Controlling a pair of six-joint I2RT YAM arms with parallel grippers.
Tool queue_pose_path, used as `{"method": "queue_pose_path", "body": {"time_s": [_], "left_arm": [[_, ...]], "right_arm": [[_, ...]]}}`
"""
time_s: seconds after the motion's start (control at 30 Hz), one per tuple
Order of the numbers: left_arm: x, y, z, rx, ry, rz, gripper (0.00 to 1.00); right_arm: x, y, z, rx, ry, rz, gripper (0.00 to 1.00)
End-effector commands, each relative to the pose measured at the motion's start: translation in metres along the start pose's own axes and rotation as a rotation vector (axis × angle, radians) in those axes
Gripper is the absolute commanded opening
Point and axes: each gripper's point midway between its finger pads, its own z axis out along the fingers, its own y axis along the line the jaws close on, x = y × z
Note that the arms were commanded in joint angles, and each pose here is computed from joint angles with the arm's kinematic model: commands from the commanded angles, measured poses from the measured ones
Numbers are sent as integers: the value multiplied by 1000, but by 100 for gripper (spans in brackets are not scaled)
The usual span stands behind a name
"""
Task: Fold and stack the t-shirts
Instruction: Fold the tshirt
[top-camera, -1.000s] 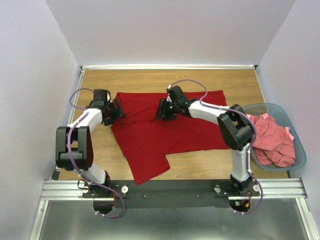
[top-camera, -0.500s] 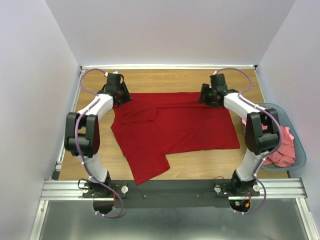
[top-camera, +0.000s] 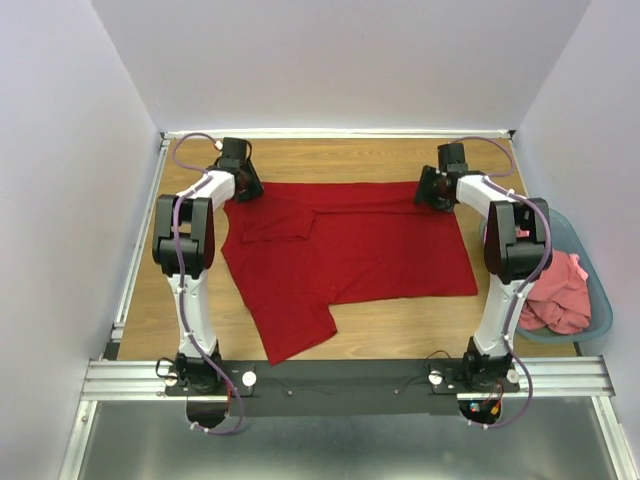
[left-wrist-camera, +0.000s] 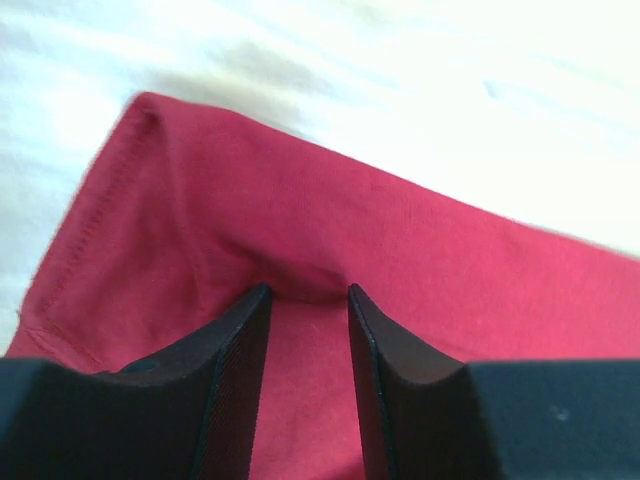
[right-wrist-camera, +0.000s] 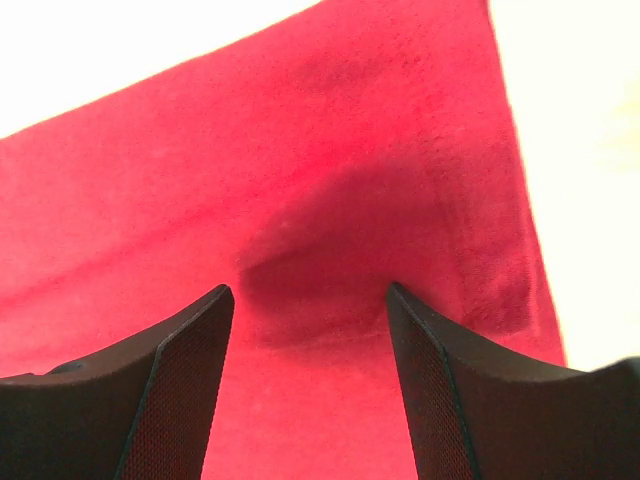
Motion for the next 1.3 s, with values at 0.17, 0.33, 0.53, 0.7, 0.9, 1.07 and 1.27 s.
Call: {"method": "queue_pose_path", "body": {"time_s": [0.17,0.33,0.53,0.7,0.9,1.07,1.27], "left_arm": [[-38,24,44,-23,41,-41,43],[-82,-7,55,94,-20,-30,48],[-135,-43,-21,208,-167,-3,78],[-141,-23,-118,105,-298,-76,87],[-21,28,-178,46,-246,-179,84],[80,52,-182,-19,-96,-180,83],[147,68,-172,-66,11,-217,69]], "right_arm": [[-9,-13,48,-37,81,37,72],[-36,5,61,-111,68,23,72],[-89,30,9,-188,-39,4,80],[-89,28,-72,-188,-112,15,89],[-12,-11,-112,-68,-22,10,90],[38,-42,-138,49,26,-13,90],[82,-58,-147,81,75,-8,90]]}}
